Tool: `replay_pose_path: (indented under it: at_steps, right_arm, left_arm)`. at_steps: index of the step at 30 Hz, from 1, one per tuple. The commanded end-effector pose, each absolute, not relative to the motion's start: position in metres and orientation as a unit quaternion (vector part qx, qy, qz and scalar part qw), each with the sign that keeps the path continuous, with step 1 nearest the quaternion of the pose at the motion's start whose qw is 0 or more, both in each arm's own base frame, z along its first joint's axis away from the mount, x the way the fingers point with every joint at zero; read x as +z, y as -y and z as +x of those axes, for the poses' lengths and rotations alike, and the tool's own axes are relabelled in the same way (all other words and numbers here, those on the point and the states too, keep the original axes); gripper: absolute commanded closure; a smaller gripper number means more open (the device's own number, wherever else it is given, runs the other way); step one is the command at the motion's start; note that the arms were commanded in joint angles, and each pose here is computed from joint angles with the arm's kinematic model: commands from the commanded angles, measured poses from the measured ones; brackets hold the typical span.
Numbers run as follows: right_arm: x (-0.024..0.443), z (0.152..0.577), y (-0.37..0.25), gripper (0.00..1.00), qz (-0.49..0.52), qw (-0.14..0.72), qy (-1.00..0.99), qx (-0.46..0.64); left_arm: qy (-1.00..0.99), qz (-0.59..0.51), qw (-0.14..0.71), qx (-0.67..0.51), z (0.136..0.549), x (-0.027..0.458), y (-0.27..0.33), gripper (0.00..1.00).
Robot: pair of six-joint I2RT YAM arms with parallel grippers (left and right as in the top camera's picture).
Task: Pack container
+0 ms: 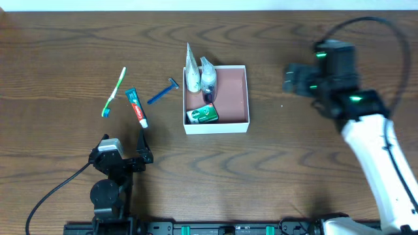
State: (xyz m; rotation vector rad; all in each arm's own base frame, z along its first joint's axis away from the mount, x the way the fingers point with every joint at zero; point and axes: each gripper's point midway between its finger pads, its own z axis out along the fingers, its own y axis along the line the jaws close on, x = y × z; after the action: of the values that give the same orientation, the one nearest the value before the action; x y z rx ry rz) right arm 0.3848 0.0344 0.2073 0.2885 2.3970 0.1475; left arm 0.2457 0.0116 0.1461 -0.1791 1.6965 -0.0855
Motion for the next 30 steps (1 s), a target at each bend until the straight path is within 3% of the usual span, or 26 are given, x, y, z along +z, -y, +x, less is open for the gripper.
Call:
replay_pose_path:
  at_steps: [1,7,19,25,30]
  right_arm:
    - [0.202,0.378,0.011,0.01,0.173,0.337,-0.925,0.031]
    - [0.186,0.354,0.052,0.01,0.228,0.289,-0.930,0.006]
    - [0.185,0.351,0.056,0.01,0.233,0.284,-0.930,0.004]
    - [0.185,0.351,0.056,0.01,0.233,0.284,-0.930,0.003]
    - [0.185,0.351,0.056,0.01,0.233,0.284,-0.930,0.003]
  left_arm:
    - [-0.765,-0.079,0.638,-0.028,0.244,0.130,-0.014,0.02]
    - [-0.765,-0.079,0.638,-0.028,0.244,0.130,-0.014,0.02]
    - [-0.762,-0.047,0.638,-0.099,0.242,0.147,0.012,0.02]
    - [-0.797,-0.081,0.587,-0.117,0.242,0.174,0.012,0.02]
    - [-0.853,-0.106,0.501,-0.101,0.266,0.208,0.001,0.02]
